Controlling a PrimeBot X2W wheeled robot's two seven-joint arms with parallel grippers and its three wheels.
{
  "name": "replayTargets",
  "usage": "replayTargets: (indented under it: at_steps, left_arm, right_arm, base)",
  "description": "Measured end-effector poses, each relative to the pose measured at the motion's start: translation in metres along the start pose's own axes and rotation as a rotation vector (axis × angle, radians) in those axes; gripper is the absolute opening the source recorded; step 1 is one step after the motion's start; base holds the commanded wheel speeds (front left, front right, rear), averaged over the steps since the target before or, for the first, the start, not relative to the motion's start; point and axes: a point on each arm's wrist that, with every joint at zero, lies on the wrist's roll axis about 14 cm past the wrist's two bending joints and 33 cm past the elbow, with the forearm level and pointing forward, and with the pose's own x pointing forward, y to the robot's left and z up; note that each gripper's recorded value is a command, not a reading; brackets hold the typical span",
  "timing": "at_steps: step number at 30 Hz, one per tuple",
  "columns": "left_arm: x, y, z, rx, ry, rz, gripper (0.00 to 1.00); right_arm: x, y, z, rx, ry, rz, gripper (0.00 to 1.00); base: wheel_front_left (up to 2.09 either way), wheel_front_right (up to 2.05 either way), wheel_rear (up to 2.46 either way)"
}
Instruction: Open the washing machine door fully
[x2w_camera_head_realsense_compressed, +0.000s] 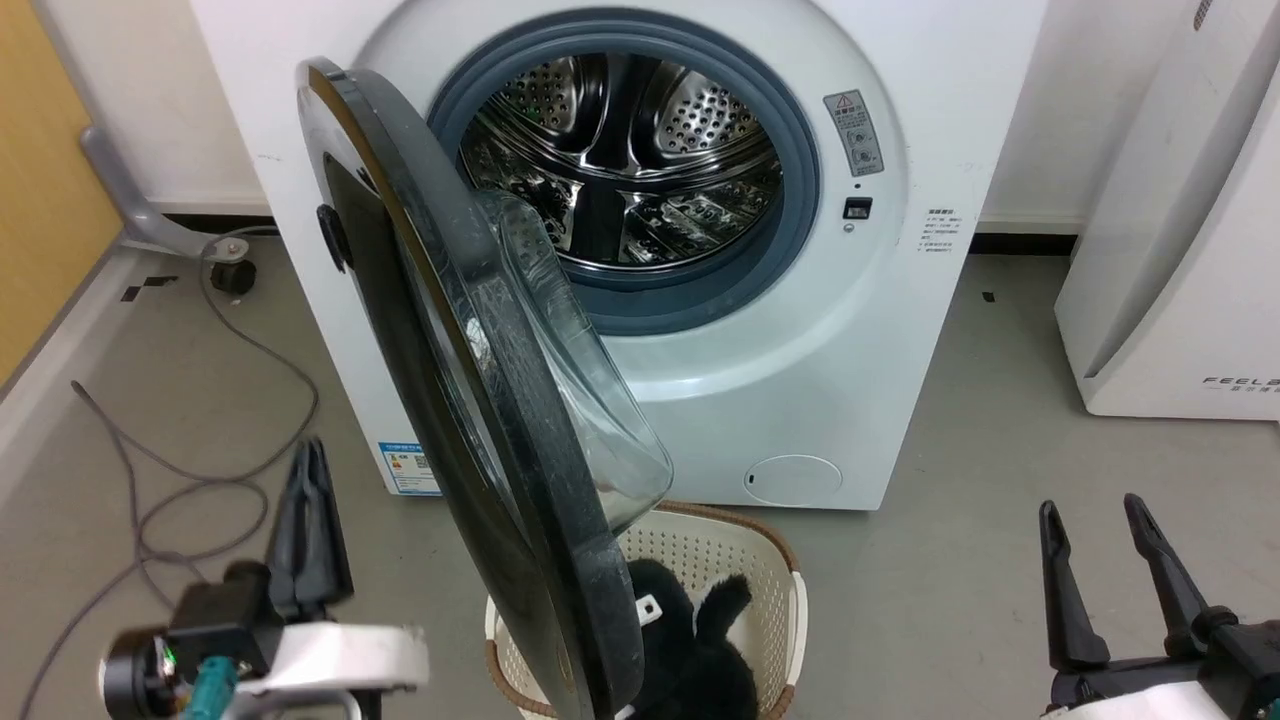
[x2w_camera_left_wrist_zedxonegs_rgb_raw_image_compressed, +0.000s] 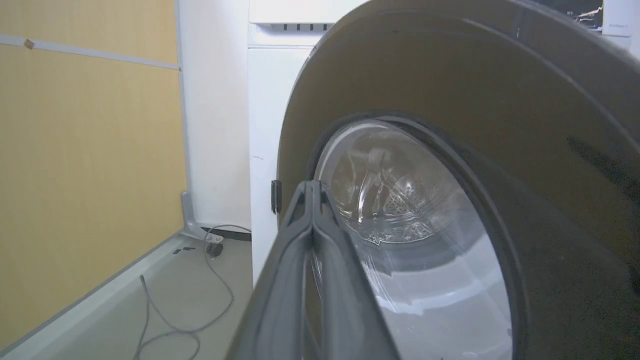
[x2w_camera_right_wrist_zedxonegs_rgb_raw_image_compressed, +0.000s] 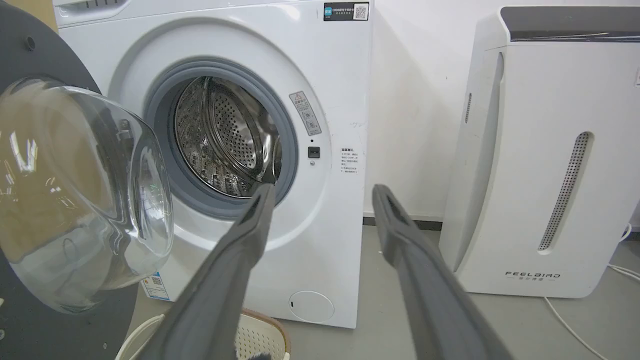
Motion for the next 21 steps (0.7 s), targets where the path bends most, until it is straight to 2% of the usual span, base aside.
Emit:
replayTargets:
  at_steps: [6,12,21]
  left_arm:
    - [0.015,-0.011,0.053,0.004,-0.172,-0.033,0.0]
    - [0.017,-0.038,0.096,-0.01,-0.31,-0.113,0.0]
    - [0.007,-0.09,0.126,-0.078,-0.4,-0.285,0.0]
  right_arm:
    - [0.001,0.001,0.001,0.0,-0.002,0.002,1.0]
    - [0.0,0.001,0.002,-0.001,-0.006,0.002,1.0]
    - [0.0,0.003,0.002,0.002,-0.007,0.009,1.0]
  base:
    - [0.0,0.0,0.0]
    - [0.0,0.0,0.0]
    - [0.0,0.0,0.0]
